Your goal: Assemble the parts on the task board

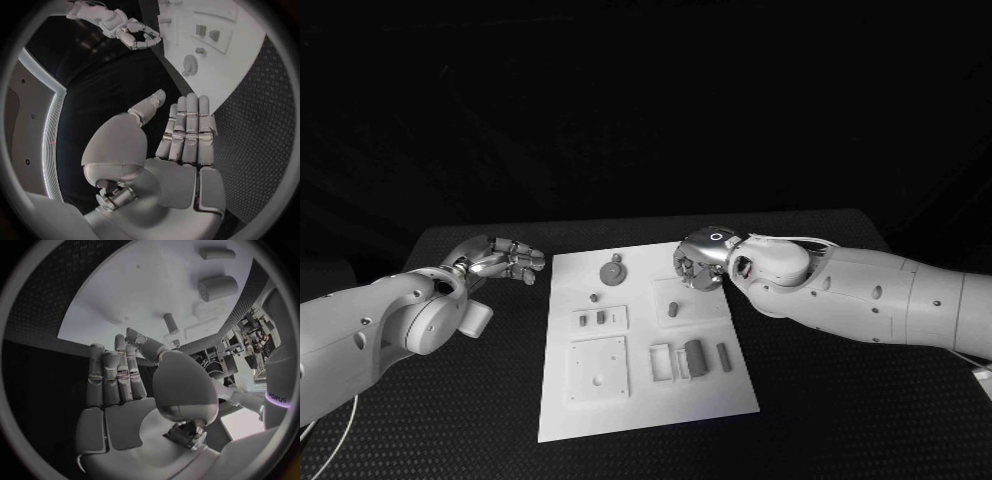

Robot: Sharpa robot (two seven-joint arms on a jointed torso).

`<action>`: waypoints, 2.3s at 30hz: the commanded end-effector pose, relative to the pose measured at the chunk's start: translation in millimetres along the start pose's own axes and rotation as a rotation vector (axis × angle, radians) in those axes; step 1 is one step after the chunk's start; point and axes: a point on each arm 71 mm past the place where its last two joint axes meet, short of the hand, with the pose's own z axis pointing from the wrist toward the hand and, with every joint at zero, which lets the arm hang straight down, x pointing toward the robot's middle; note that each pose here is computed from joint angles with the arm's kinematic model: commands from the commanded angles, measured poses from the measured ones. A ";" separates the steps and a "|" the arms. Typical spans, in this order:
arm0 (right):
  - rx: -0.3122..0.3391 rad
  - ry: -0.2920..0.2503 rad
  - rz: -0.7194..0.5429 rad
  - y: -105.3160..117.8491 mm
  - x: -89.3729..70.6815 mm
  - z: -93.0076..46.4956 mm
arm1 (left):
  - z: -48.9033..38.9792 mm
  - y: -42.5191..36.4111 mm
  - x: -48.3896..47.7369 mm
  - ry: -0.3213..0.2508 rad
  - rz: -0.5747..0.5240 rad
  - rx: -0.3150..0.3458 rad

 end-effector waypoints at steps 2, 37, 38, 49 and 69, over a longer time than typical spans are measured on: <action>-0.020 -0.023 0.009 6.2 -5.0 -0.1 | 0.4 -1.5 1.1 0.005 -0.007 0.007; -0.361 -0.010 0.049 149.7 -19.2 21.8 | 1.7 -2.4 1.8 -0.001 -0.006 0.008; -0.364 -0.007 0.046 151.1 -17.8 22.0 | 1.7 -2.4 1.8 -0.001 -0.005 0.008; -0.382 0.048 0.031 160.1 2.2 21.3 | 2.0 -3.2 3.7 0.004 -0.006 0.010; -0.400 0.088 0.026 164.8 24.4 16.4 | 2.1 -4.0 5.6 0.010 -0.007 0.012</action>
